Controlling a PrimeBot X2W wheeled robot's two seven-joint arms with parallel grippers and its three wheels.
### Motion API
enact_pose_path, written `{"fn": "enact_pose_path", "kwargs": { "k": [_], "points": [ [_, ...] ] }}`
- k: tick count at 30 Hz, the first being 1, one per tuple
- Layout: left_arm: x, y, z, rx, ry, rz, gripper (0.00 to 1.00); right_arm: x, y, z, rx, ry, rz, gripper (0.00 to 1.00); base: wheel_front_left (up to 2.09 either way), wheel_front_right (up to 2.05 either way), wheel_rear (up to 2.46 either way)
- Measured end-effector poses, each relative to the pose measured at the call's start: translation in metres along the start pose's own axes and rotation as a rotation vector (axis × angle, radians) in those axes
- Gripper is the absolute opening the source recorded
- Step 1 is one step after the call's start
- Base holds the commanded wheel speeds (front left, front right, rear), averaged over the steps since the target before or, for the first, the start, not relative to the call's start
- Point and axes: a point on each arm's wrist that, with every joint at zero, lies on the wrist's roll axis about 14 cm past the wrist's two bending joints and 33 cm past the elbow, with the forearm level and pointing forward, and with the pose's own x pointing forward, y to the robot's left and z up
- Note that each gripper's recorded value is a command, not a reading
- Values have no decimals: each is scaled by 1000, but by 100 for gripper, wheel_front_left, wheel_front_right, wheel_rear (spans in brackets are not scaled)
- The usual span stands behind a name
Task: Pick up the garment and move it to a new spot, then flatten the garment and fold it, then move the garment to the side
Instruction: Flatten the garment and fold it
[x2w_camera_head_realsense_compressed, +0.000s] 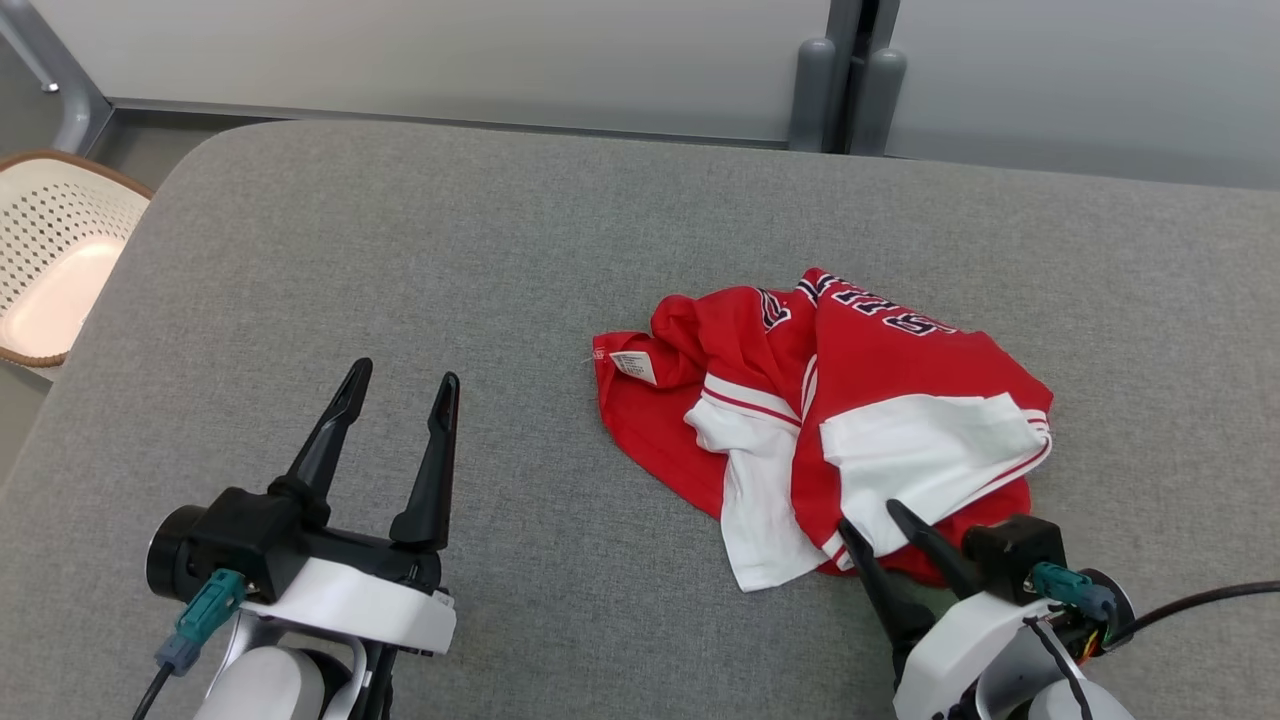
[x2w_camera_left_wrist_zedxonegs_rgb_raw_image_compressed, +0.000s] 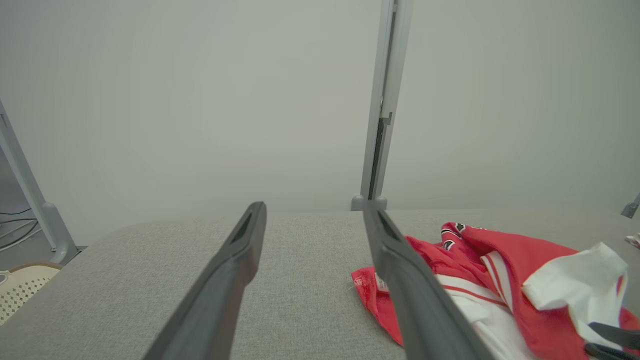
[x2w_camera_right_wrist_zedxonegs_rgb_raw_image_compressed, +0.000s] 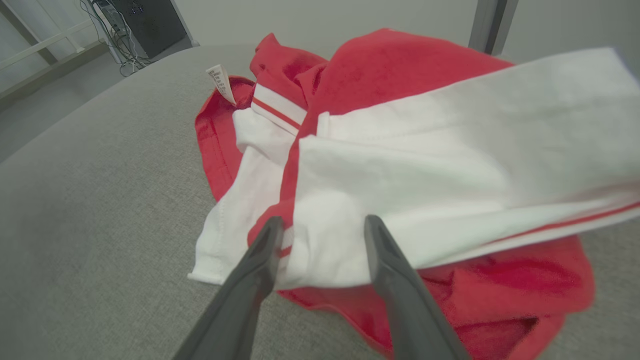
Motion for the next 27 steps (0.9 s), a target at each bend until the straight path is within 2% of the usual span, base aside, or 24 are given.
{"fn": "enact_pose_path", "kwargs": {
  "k": [1, 2, 6, 11, 16, 23, 27],
  "points": [
    [1, 1, -1, 1, 0, 2, 100, 3, 0, -2, 0, 8, 1, 3, 0, 0, 0],
    [1, 1, -2, 3, 3, 2, 100, 5, 0, -3, -2, 13, 1, 0, 0, 0, 0],
    [4, -1, -2, 0, -1, -6, 100, 7, -6, 8, -8, -32, -15, 0, 0, 0, 0],
    [9, -6, 0, 1, -11, -31, 100, 0, -24, 52, -13, -202, -69, 0, 0, 0, 0],
    [12, -9, 2, 6, -16, -45, 100, -32, -72, 82, -18, -324, -230, 0, 0, 0, 0],
    [18, -17, -1, -1, -14, -66, 100, -90, -141, 62, 52, -313, -498, 0, 0, 0, 0],
    [21, -20, -3, -5, -11, -74, 100, -109, -158, 29, 128, -252, -589, 0, 0, 0, 0]
  ]
}}
